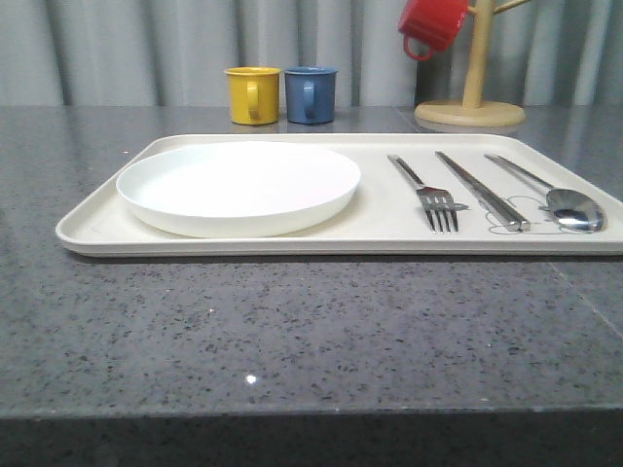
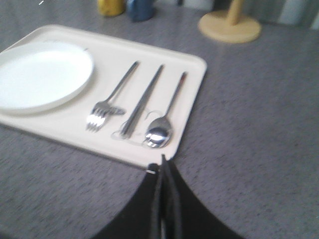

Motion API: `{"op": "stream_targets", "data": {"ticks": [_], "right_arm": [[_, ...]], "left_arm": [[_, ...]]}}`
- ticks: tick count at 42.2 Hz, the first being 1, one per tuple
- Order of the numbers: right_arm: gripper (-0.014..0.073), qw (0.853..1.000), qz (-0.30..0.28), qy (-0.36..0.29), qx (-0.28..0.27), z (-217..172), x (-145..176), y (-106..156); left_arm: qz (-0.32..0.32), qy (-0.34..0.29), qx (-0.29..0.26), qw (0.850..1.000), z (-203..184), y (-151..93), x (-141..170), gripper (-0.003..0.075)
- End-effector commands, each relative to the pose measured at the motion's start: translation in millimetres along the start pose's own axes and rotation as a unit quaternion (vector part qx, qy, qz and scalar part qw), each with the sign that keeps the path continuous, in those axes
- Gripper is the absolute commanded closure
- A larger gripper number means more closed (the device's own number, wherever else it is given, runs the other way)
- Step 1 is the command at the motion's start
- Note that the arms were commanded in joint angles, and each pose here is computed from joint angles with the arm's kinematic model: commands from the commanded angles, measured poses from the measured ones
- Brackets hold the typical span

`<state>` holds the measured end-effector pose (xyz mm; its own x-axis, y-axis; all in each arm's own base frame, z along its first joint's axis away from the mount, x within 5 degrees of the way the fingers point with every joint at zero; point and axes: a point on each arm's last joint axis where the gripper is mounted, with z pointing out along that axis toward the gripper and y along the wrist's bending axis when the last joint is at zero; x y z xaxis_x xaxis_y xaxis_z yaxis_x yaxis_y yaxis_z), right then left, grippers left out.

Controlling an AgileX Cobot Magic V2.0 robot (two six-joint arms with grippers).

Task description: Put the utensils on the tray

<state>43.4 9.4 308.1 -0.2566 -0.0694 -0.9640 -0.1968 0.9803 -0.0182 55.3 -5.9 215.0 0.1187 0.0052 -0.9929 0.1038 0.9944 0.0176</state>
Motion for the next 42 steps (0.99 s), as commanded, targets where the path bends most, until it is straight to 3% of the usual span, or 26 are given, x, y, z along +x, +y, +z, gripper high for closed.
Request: {"op": "stream_targets", "data": {"ticks": [1,7,17,42], "right_arm": [[0.0661,0.990,-0.004,-0.130,0.047,6.4,6.6,-4.7],[0.0661,0.981,-0.003,-0.182,0.072,18.5,49.0,-6.5],[0.0661,0.976,0.005,-0.193,0.101,33.9,90.0,-9.7],[0.0661,0.974,0.004,-0.201,0.103,34.8,91.5,-10.0]], "left_arm": [[-0.008,-0.045,-0.001,0.999,-2.0,0.1,-4.8,0.0741],[-0.008,-0.045,-0.001,0.999,-2.0,0.1,-4.8,0.0741],[-0.008,-0.045,-0.001,0.999,-2.0,0.1,-4.8,0.0741],[-0.008,-0.044,-0.001,0.999,-1.8,0.1,-4.7,0.0741]]}}
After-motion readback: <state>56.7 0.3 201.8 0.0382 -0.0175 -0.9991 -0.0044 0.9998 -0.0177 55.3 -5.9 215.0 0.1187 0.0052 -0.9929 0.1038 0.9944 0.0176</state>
